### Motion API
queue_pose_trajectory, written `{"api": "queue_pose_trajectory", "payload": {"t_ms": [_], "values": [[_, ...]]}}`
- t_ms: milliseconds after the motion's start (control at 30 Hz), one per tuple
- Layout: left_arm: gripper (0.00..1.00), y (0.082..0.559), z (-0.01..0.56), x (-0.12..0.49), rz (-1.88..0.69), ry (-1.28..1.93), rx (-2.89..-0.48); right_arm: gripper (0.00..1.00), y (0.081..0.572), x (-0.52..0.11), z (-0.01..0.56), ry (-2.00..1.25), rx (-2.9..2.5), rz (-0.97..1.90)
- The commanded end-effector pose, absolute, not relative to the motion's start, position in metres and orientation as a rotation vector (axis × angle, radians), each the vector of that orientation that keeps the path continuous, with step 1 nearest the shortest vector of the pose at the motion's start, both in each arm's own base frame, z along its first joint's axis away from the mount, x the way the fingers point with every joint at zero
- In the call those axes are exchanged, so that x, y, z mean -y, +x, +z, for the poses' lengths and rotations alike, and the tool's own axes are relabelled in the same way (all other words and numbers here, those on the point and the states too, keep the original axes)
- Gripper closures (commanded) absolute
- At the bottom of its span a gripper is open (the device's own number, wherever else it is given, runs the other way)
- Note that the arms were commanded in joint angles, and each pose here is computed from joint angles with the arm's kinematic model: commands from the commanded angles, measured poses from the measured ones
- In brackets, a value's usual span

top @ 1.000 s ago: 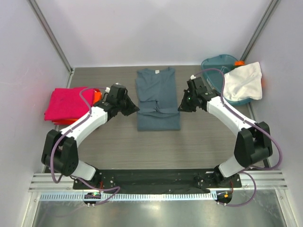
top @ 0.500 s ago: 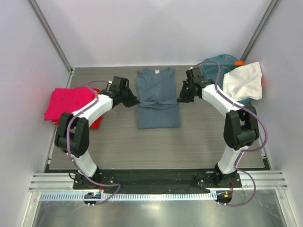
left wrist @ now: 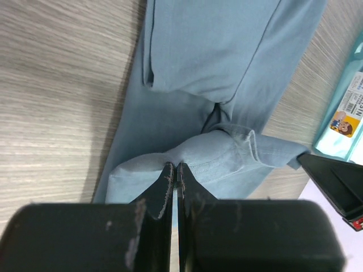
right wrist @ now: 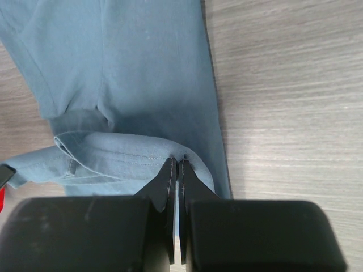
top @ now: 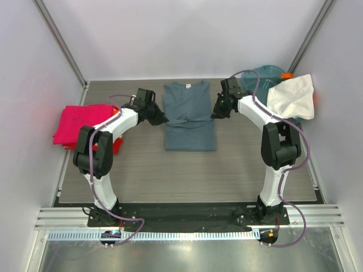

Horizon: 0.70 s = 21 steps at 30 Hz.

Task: Fold and stack the t-shirts
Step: Fold the tshirt

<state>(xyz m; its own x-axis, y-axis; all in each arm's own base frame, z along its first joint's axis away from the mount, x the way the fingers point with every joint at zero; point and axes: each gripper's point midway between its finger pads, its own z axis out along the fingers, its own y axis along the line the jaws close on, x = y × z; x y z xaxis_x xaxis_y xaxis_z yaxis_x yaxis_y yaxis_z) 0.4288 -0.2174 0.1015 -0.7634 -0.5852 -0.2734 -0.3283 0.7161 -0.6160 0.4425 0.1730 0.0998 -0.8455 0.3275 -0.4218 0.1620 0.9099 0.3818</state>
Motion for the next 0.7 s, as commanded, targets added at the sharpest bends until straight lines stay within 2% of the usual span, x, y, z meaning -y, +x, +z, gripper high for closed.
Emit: {"api": "queue_pose_trajectory", "payload": {"t_ms": [0,533,600,633,667], "values": [[1.0,0.451,0.123,0.22,-0.815,-0.645,-2.398,0.99,0.462,-0.176,0.121,0.338,-2.513,0.491],[0.98,0.479,0.105,0.223,-0.813,-0.658,-2.416,0.97,0.498,-0.179,0.113,0.38,-2.498,0.552],[0.94,0.484,0.103,0.219,-0.791,-0.665,-2.412,0.91,0.505,-0.18,0.115,0.387,-2.491,0.572],[0.88,0.486,0.102,0.219,-0.784,-0.663,-2.41,0.86,0.508,-0.18,0.112,0.406,-2.494,0.581],[0.7,0.49,0.104,0.218,-0.781,-0.658,-2.402,0.77,0.509,-0.181,0.112,0.413,-2.493,0.585]]}}
